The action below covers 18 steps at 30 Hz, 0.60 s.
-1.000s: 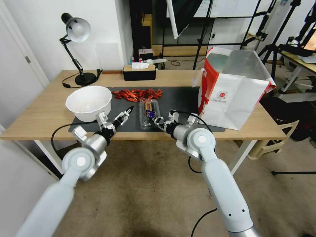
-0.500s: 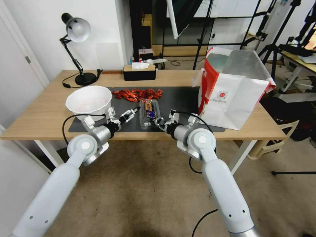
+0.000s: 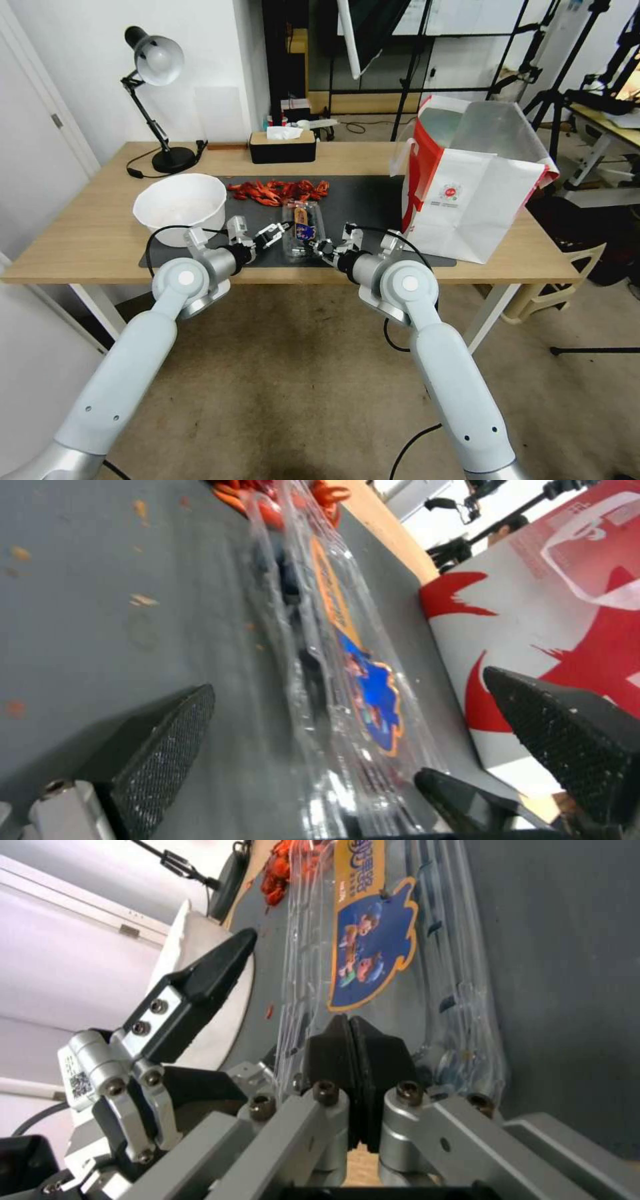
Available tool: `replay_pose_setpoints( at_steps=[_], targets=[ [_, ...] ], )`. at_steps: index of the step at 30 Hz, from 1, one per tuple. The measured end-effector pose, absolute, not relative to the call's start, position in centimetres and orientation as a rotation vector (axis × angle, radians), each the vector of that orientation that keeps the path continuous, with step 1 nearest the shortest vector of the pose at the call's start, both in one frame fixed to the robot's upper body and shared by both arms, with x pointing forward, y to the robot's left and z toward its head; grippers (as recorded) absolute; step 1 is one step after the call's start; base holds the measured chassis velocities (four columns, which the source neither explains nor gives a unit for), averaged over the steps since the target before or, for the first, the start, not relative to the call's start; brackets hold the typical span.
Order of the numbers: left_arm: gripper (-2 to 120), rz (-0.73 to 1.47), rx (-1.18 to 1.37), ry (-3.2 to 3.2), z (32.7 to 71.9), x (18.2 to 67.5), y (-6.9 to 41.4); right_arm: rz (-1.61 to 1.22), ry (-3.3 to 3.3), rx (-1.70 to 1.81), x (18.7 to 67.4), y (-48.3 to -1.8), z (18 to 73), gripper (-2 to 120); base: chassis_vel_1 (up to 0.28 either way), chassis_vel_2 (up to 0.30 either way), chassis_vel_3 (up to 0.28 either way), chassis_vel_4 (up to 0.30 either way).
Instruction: Close the takeout container lid, then place the container into the takeout bag.
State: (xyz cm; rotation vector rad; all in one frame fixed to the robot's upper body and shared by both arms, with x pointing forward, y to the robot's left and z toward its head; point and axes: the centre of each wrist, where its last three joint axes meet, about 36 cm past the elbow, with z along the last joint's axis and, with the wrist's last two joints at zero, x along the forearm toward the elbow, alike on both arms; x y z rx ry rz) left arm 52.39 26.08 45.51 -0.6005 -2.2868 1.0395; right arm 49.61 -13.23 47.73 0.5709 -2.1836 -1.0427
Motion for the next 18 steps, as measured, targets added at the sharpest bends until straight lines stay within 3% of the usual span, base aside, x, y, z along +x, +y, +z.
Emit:
replay_pose_setpoints(
  at_steps=[6, 18],
  targets=[
    [99, 1.048, -0.635, -2.264, 45.5, 52.6, 25.6, -1.043, -2.182, 0.573, 49.6, -13.2, 47.7, 0, 0.000, 0.000, 0.000, 0.000],
    [60, 1.039, -0.632, -2.263, 45.6, 53.0, 24.8, -1.041, -2.183, 0.579, 49.3, -13.2, 47.8, 0, 0.000, 0.000, 0.000, 0.000]
  ],
)
